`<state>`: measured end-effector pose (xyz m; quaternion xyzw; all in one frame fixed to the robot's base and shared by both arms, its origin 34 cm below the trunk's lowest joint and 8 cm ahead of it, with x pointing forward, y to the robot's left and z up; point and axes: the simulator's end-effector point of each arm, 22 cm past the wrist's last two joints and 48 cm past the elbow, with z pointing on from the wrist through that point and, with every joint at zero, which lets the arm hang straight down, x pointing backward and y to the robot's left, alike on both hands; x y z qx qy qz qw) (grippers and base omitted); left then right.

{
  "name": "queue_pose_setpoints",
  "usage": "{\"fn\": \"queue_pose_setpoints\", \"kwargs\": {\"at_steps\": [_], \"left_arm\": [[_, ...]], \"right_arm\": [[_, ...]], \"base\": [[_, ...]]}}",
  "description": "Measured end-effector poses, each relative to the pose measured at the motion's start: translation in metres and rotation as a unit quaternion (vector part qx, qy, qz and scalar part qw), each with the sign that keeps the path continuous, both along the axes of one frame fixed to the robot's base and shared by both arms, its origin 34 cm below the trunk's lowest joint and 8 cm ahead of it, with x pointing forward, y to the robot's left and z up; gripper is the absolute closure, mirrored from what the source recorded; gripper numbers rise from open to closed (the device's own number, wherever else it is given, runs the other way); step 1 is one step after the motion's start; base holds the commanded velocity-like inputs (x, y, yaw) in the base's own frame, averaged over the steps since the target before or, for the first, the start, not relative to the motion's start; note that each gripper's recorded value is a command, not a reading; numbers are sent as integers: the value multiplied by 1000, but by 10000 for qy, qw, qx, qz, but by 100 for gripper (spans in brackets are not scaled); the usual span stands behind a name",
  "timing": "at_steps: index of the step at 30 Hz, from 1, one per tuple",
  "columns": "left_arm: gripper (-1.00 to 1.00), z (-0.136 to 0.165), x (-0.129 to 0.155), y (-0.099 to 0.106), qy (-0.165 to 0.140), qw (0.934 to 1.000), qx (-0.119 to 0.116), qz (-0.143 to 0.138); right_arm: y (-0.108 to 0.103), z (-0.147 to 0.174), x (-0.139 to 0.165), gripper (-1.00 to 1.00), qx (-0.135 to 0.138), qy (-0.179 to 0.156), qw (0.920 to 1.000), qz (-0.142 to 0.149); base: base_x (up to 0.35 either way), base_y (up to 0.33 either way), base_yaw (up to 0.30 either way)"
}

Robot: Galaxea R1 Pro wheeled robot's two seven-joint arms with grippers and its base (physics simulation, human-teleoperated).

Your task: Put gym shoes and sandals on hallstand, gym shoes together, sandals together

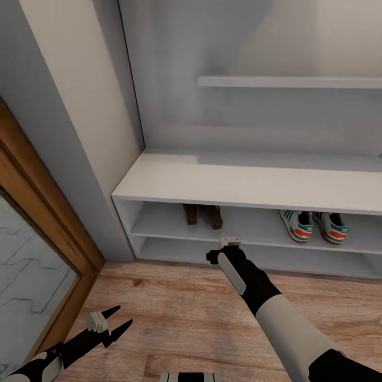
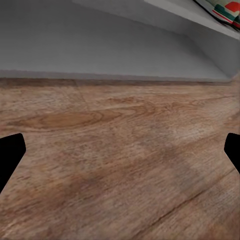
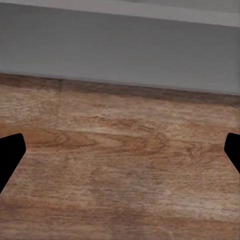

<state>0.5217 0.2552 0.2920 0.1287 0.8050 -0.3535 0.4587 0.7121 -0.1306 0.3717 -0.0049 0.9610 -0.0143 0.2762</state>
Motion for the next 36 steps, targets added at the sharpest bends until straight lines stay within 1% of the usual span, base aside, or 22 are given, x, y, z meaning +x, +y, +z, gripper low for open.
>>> {"fn": "queue_pose_setpoints", "kwargs": {"at_steps": [12, 19, 21, 22, 26, 27, 28, 30, 32, 36], "left_arm": [[-100, 0, 0, 0, 0, 10000, 0, 0], [-100, 0, 0, 0, 0, 10000, 3, 4], [-100, 4, 2, 0, -42, 10000, 3, 8], [-100, 6, 3, 0, -62, 10000, 3, 8], [-100, 13, 6, 0, -141, 9999, 7, 11], [-100, 15, 7, 0, -163, 9999, 8, 11], [-100, 17, 8, 0, -183, 9998, 8, 10], [-100, 21, 9, 0, -223, 9998, 9, 9], [-100, 25, 11, 0, -264, 9997, 9, 9], [-100, 32, 13, 0, -345, 9994, 9, 8]], "right_arm": [[-4, -8, -5, -100, -50, 90, 9999, -16], [-5, -4, 2, -100, -21, -97, 9999, -92], [-5, 4, 6, -100, 4, -234, 9996, -134], [-7, 11, 14, -100, 36, -458, 9987, -228], [-10, 32, 27, -100, 124, -865, 9955, -375], [-11, 40, 33, -100, 181, -1081, 9929, -467], [-12, 44, 35, -100, 203, -1163, 9917, -501], [-14, 53, 40, -100, 282, -1433, 9873, -631], [-15, 58, 40, -100, 312, -1542, 9852, -685], [-24, 38, 21, -100, 346, -1672, 9809, -936]], "base": [[0, 0, 0], [0, 0, 0], [0, 0, 0], [0, 0, 0], [0, 0, 0], [0, 0, 0], [0, 0, 0], [0, 0, 0], [0, 0, 0], [0, 0, 0]]}}
